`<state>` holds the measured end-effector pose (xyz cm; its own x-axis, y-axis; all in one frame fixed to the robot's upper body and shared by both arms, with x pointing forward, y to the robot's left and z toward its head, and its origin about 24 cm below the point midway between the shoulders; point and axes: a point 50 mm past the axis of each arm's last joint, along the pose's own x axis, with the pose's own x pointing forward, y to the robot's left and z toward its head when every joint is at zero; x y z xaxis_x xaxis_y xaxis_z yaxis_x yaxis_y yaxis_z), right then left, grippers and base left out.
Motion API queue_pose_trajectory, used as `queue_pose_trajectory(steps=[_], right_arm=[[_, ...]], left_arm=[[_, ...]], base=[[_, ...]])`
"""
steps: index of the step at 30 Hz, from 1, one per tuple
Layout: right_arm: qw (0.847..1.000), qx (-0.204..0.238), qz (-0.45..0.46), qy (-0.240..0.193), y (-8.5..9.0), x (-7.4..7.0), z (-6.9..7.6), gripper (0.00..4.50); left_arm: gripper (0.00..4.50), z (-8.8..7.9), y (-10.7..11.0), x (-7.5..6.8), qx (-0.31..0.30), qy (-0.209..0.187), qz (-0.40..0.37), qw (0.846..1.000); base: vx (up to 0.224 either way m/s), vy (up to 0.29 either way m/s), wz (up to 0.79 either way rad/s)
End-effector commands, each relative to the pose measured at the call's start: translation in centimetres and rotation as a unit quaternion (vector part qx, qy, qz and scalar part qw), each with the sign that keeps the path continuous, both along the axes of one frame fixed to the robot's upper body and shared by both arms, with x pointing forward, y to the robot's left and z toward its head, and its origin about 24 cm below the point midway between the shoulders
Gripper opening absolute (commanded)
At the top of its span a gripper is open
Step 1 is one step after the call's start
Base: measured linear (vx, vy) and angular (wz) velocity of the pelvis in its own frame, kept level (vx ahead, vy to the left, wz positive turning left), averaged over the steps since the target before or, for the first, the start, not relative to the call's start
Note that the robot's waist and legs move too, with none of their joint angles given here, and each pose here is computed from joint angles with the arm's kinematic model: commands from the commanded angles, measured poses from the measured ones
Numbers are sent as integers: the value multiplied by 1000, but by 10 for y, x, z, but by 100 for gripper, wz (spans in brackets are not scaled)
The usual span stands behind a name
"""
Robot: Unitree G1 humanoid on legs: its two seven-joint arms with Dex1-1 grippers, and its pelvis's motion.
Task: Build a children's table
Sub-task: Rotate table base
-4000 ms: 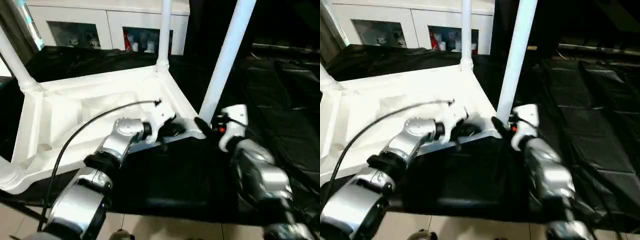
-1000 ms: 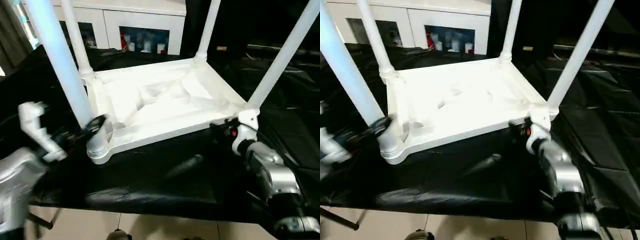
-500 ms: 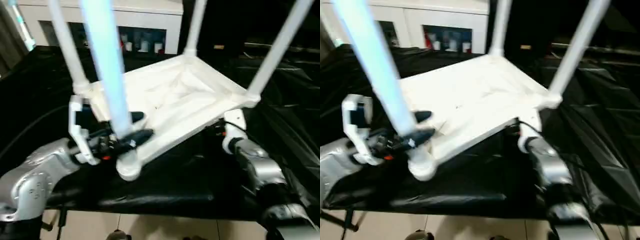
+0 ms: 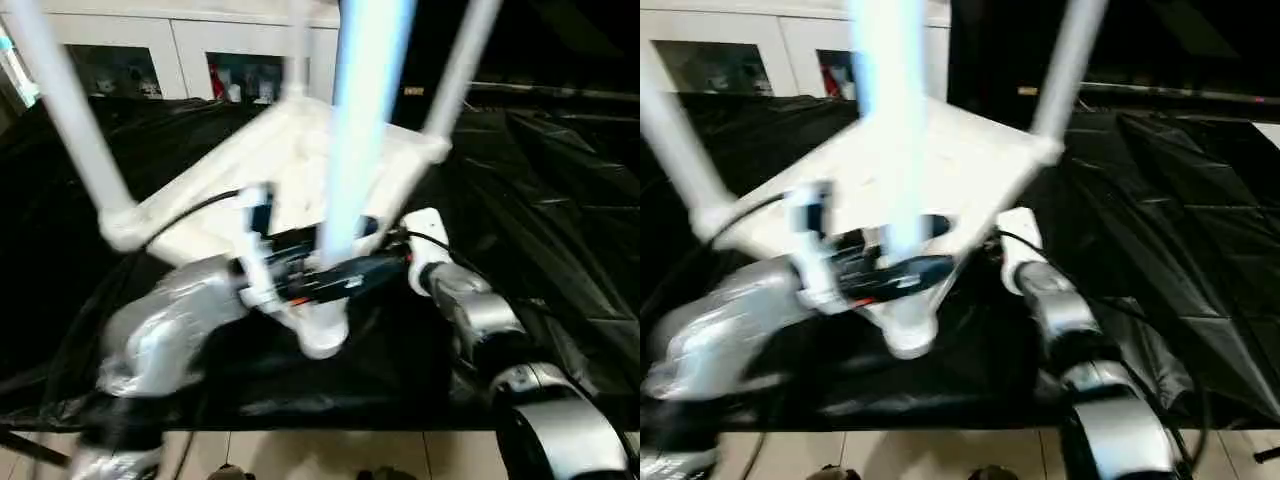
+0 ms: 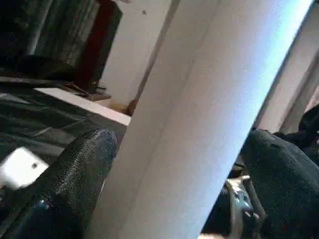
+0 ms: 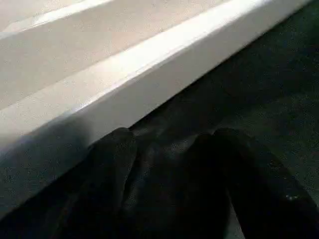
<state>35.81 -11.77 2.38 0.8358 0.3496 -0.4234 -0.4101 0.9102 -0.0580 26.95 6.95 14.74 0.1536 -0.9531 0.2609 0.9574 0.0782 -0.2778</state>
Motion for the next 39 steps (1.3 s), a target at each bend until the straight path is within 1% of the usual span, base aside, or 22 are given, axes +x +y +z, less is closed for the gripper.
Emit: queue_pose_trajectory(steps=[1, 3, 5, 8, 11, 13, 14, 15, 16, 18, 23, 25, 26, 28, 30, 31, 32, 33, 34, 36, 37, 39], right_arm=[[998, 12, 66, -11, 33, 0, 7, 294], [997, 15, 70, -11, 36, 0, 7, 294], [997, 16, 77, -12, 41, -1, 6, 294], [998, 13, 68, -16, 39, 1, 6, 294], [999, 8, 45, -24, 31, 3, 7, 294], [999, 6, 20, -30, 18, 6, 8, 294], [999, 9, 14, -30, 13, 7, 8, 294], [999, 9, 13, -30, 13, 7, 8, 294], [999, 10, 2, -31, 2, 8, 9, 294], [999, 7, -2, -34, -6, 8, 9, 294], [998, 15, 22, -50, -27, 7, 17, 294], [997, 10, 52, -59, -35, 5, 21, 294], [995, 6, 71, -64, -41, 2, 23, 294], [994, 1, 93, -66, -47, 0, 26, 294], [989, -1, 130, -71, -55, -6, 32, 294], [983, -2, 169, -76, -61, -13, 40, 294], [978, -2, 192, -77, -63, -17, 45, 294], [975, -2, 209, -75, -65, -21, 48, 294], [972, -4, 224, -73, -66, -24, 51, 294], [969, -5, 236, -71, -67, -26, 53, 294], [959, -12, 278, -58, -70, -36, 59, 294], [949, -18, 311, -44, -72, -46, 65, 294]], left_arm=[[449, 0, -17, 1, 12, -16, -15, 1000], [449, -1, -20, 3, 13, -19, -12, 1000], [449, -2, -29, 11, 12, -30, 12, 999], [449, -4, -32, 17, 23, -38, 39, 998], [449, -12, -31, 28, 61, -44, 87, 993], [449, -22, -24, 40, 111, -58, 138, 982], [449, -24, -21, 42, 121, -62, 152, 979], [449, -24, -21, 43, 122, -62, 153, 979], [449, -26, -18, 44, 124, -70, 159, 977], [449, -25, -16, 42, 117, -72, 155, 978], [449, -23, -7, 30, 111, -88, 99, 985], [449, -27, 2, 24, 134, -107, 71, 983], [449, -31, 8, 23, 158, -119, 58, 979], [449, -37, 16, 22, 190, -126, 44, 973], [449, -45, 28, 23, 236, -131, 30, 962], [433, -51, 36, 27, 269, -133, 23, 954], [433, -55, 42, 30, 297, -137, 21, 945], [416, -58, 45, 33, 318, -144, 23, 937], [416, -60, 47, 35, 335, -152, 25, 930], [404, -61, 48, 37, 345, -158, 26, 925], [404, -65, 49, 43, 368, -165, 30, 915], [374, -68, 48, 47, 377, -163, 23, 911]], base=[[0, 0, 0], [0, 0, 0], [0, 0, 0], [0, 0, 0], [0, 0, 0], [0, 0, 0], [0, 0, 0], [0, 0, 0], [0, 0, 0], [0, 0, 0], [0, 0, 0], [0, 0, 0], [0, 0, 0], [0, 0, 0], [0, 0, 0], [0, 0, 0], [0, 0, 0], [0, 0, 0], [0, 0, 0], [0, 0, 0], [0, 0, 0], [0, 0, 0]])
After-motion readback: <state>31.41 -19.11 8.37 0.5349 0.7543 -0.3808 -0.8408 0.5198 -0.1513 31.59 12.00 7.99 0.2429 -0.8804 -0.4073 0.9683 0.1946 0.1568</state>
